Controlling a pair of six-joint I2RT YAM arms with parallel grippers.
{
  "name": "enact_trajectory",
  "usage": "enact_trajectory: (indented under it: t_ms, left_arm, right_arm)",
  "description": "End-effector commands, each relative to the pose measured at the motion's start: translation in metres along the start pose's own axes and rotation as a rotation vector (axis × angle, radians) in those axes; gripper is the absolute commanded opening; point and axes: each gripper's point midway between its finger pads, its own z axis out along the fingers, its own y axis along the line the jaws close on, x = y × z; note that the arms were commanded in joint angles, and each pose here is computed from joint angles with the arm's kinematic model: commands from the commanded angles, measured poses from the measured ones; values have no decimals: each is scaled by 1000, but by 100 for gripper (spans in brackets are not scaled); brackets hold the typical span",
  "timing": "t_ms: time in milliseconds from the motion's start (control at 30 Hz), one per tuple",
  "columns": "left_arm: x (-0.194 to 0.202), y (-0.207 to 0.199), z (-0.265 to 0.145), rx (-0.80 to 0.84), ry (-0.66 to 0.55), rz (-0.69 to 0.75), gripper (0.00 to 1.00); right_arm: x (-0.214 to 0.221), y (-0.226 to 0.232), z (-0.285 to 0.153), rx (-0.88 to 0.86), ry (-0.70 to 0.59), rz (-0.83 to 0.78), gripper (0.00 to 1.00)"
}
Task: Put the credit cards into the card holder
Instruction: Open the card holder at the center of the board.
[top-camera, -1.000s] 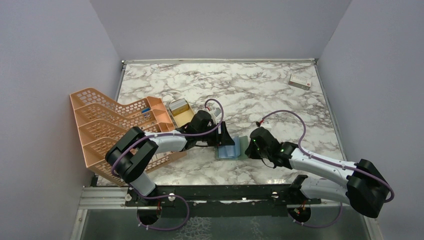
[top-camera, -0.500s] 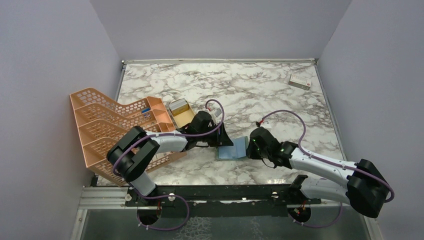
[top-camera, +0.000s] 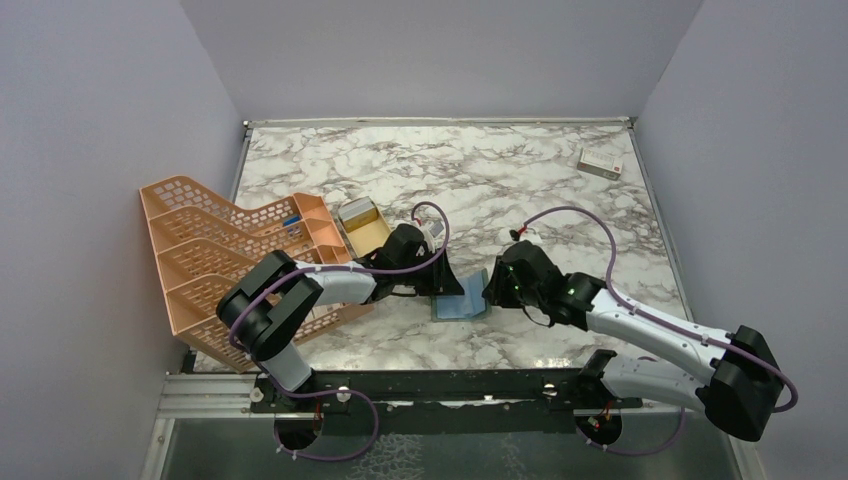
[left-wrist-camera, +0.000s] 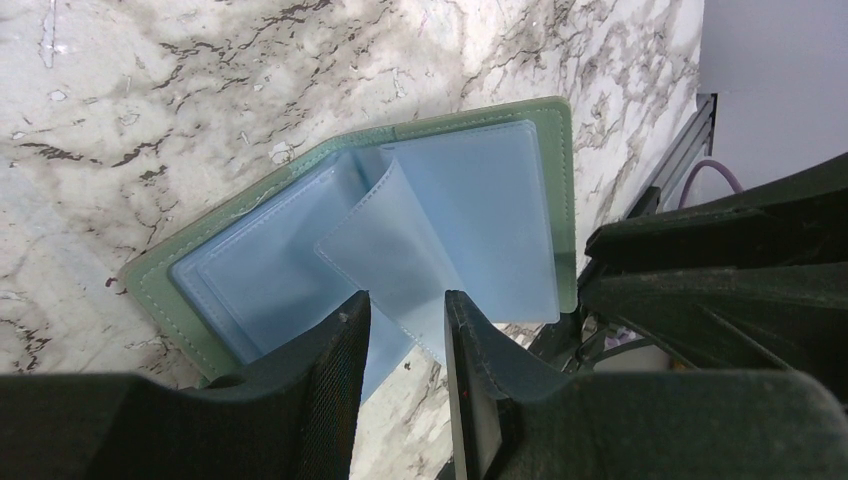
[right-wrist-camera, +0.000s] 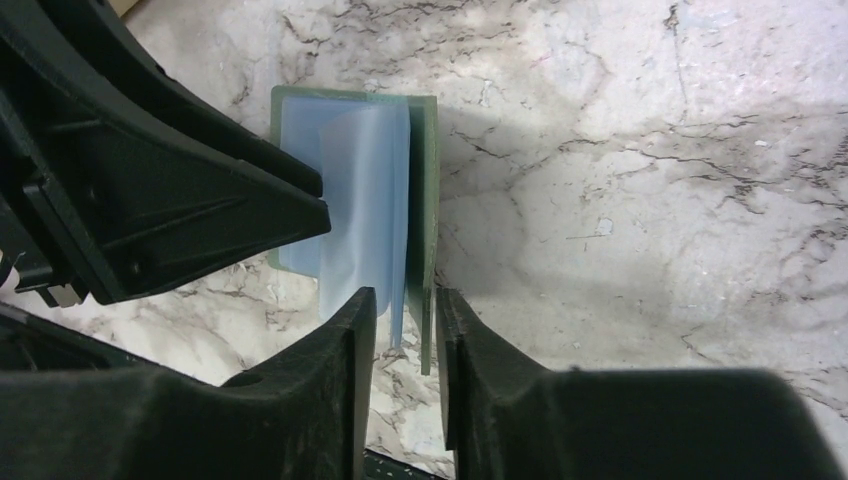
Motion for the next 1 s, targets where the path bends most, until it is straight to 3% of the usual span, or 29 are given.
enact_trajectory:
  t_ms: [0,200,400,967]
  left_arm:
    - [-1,1,-2,-11,-10,36,35]
    - [0,3,-2,-22,-6,37,35]
    - [0,3,-2,-22,-7,40,35]
    - [1,4,-3,-24,-6,44,34]
  right_arm:
    - [-7,25,-5,-100,7,-10,25]
    - [-16,44,-14,-178,0,-2,22]
    - [-21,50,-15,-197,-9,2,30]
    - [6,32,31,-108,62,-9,29]
